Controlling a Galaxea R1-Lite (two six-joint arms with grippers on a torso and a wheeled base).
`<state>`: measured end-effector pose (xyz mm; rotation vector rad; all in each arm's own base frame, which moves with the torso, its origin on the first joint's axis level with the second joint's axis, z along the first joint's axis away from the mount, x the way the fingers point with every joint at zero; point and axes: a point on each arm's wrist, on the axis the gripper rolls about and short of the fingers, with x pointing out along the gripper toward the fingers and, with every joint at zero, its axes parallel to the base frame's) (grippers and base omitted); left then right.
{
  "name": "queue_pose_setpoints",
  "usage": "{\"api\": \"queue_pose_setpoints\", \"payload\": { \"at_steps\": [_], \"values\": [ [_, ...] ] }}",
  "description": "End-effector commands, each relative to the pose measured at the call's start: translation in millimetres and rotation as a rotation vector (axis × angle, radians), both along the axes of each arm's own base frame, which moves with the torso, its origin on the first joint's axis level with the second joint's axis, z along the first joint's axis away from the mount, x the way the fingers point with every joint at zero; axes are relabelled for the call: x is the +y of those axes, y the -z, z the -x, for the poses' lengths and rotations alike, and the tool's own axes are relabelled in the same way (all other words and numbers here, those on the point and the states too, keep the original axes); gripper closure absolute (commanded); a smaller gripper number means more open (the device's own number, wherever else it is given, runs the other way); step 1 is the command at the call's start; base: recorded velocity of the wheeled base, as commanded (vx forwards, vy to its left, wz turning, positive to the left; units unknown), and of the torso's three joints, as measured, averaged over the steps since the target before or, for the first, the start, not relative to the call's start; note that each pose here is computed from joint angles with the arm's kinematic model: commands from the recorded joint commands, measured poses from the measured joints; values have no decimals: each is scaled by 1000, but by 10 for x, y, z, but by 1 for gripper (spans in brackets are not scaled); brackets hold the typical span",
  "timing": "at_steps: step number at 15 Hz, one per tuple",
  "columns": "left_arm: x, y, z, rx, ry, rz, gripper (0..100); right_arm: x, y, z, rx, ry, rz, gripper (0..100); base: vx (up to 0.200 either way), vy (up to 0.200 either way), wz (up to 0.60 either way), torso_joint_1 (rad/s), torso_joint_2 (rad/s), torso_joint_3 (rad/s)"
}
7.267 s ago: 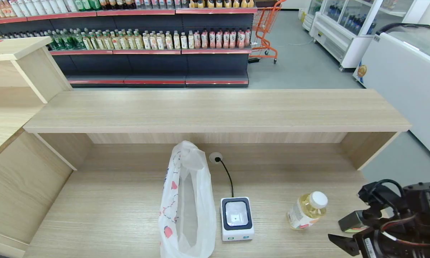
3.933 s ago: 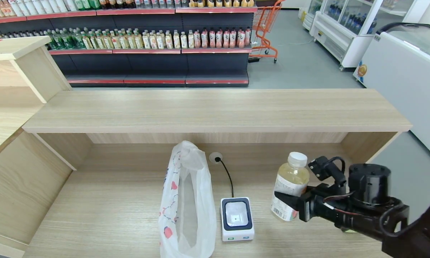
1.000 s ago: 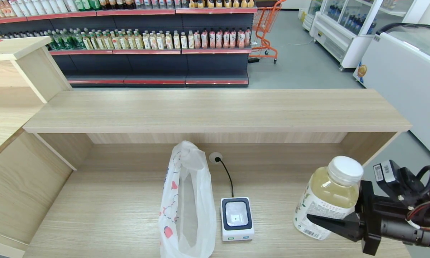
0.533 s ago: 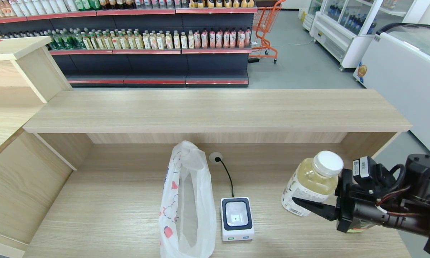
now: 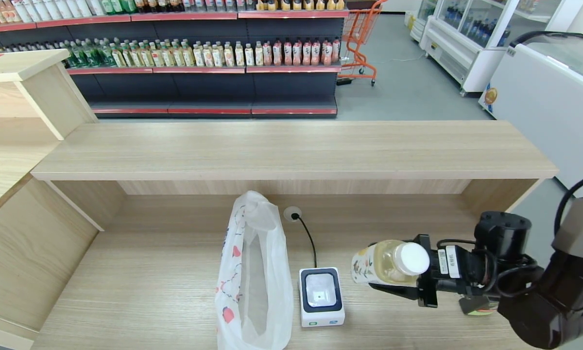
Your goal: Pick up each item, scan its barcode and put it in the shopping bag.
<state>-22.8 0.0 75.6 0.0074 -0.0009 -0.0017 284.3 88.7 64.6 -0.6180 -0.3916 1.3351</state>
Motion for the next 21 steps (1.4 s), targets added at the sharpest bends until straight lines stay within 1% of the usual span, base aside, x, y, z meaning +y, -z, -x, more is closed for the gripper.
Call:
{"api": "queue_pose_setpoints", "payload": {
  "at_steps": [1,2,5,10,12,16,21],
  "values": [
    [0,-1,0,-1,0,0,0,190,276,-253,-33,-85,8,100,0,0,0,0,0,0],
    [0,-1,0,-1,0,0,0,252,318,-315,-70,-122,6,100,0,0,0,0,0,0],
    [0,-1,0,-1,0,0,0,420,423,-390,-92,-183,1,100,0,0,0,0,0,0],
    [0,-1,0,-1,0,0,0,551,578,-570,-140,-198,0,100,0,0,0,0,0,0],
    [0,-1,0,-1,0,0,0,636,661,-571,-133,-216,3,100,0,0,0,0,0,0],
    [0,-1,0,-1,0,0,0,831,742,-633,-160,-256,-5,100,0,0,0,0,0,0],
    [0,-1,0,-1,0,1,0,858,833,-726,-194,-254,-4,100,0,0,0,0,0,0]
  ]
}}
